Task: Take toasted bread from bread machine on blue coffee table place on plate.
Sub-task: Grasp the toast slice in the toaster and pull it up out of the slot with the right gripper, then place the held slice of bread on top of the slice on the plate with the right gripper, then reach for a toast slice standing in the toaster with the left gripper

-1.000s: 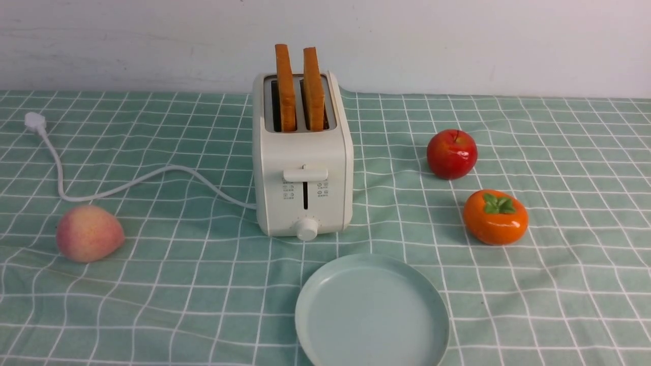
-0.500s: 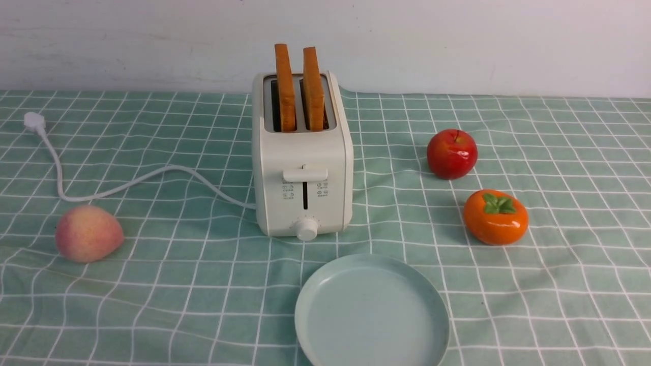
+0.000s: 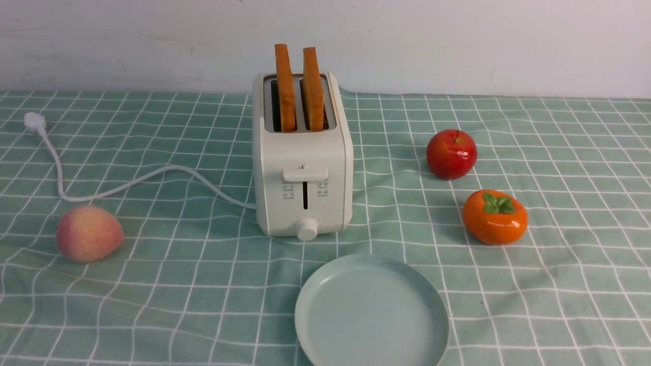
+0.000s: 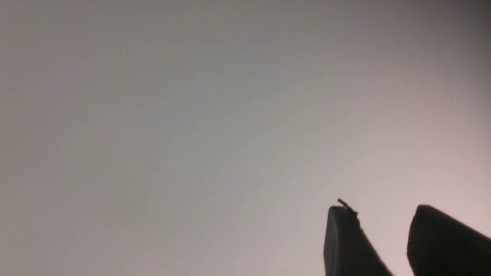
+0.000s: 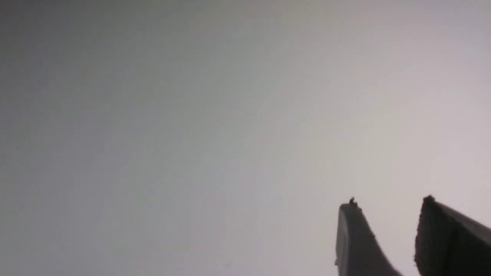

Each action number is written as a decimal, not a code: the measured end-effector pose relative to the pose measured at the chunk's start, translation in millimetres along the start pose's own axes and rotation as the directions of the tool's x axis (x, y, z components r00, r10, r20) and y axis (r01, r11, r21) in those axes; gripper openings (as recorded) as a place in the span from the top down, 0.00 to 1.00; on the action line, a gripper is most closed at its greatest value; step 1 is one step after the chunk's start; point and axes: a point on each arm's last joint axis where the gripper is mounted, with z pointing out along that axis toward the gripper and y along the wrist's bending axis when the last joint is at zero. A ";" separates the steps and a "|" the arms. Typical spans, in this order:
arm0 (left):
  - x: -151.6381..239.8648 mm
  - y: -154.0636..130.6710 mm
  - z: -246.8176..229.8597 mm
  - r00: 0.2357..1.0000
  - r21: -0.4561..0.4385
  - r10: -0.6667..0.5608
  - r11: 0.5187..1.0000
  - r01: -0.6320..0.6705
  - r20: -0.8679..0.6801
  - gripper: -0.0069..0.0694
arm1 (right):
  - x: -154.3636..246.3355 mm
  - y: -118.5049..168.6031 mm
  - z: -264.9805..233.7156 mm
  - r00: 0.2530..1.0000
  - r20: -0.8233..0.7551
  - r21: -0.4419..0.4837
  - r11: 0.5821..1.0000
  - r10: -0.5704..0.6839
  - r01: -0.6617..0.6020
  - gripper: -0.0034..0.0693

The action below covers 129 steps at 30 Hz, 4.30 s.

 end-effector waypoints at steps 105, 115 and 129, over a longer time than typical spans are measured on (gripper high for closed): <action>177.2 36.8 52.8 0.063 -0.468 -0.464 0.871 -0.147 -0.884 0.60 | 375.4 68.1 91.4 -0.236 -0.961 -0.009 0.870 -0.144 -0.493 0.82; 177.4 35.3 52.5 0.054 -0.477 -0.474 0.869 -0.134 -0.879 0.59 | 413.1 54.2 95.3 -0.174 -0.977 -0.038 0.911 -0.120 -0.412 0.47; 176.8 27.5 110.3 0.282 -0.357 -0.338 0.934 -0.016 -0.898 0.53 | 246.9 13.7 127.8 0.187 -0.976 -0.167 0.934 -0.112 -0.315 0.10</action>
